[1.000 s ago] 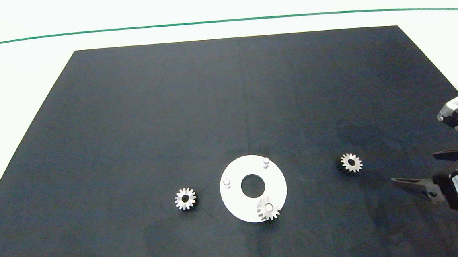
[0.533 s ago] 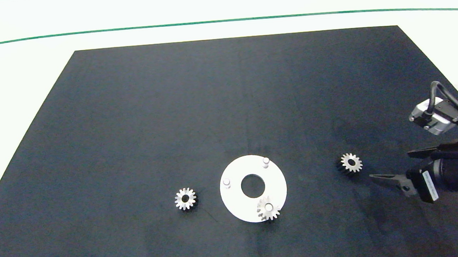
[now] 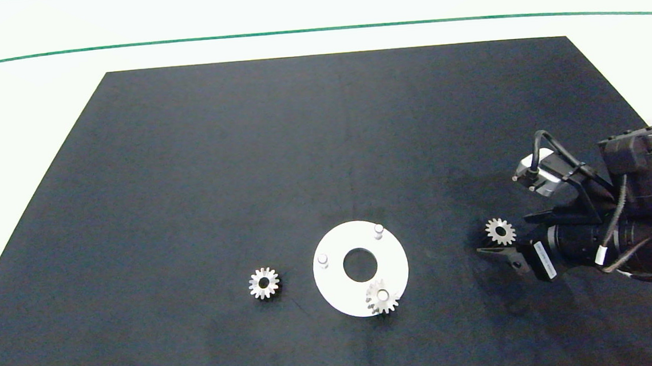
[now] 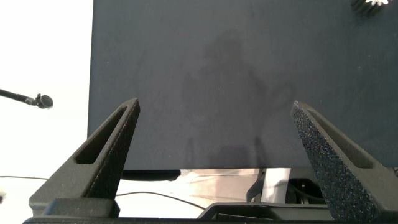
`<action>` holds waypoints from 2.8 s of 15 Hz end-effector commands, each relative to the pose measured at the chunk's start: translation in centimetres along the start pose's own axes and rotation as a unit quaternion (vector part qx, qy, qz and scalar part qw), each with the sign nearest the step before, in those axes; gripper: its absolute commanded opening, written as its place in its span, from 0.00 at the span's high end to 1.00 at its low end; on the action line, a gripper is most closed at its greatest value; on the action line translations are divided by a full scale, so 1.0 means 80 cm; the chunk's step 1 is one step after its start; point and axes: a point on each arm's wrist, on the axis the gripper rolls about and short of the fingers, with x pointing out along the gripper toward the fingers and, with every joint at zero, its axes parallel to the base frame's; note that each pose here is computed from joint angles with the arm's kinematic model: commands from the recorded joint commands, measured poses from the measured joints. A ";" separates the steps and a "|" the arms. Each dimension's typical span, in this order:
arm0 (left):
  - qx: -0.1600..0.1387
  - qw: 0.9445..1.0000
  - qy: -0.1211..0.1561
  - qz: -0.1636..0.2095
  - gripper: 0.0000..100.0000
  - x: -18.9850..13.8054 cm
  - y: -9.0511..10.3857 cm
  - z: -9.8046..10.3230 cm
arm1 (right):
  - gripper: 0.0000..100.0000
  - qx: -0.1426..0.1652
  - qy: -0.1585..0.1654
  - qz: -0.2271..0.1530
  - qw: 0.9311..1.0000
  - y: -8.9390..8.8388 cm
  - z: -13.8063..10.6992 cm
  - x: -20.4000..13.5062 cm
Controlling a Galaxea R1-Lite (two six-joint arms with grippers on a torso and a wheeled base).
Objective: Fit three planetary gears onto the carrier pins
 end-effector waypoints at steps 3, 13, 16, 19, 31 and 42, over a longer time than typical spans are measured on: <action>0.001 1.000 0.004 0.000 0.00 0.001 0.000 0.000 | 0.08 0.000 0.016 0.002 1.000 -0.001 0.007 0.027; 0.001 1.000 0.002 -0.001 0.00 0.000 0.000 0.001 | 0.29 -0.001 0.012 0.002 1.000 -0.001 0.011 0.028; 0.003 1.000 0.001 -0.006 0.00 0.000 0.001 0.001 | 0.35 -0.001 0.012 0.003 1.000 -0.001 0.011 0.028; 0.002 1.000 0.001 -0.006 0.00 0.000 0.001 0.001 | 0.41 0.000 0.012 0.002 1.000 -0.001 0.011 0.028; 0.003 1.000 0.001 -0.006 0.00 0.000 0.001 0.001 | 0.65 0.001 0.014 0.004 1.000 -0.001 0.010 0.031; 0.003 1.000 0.004 -0.006 0.00 0.001 0.001 0.002 | 0.78 -0.020 -0.041 0.021 0.999 0.017 0.043 -0.011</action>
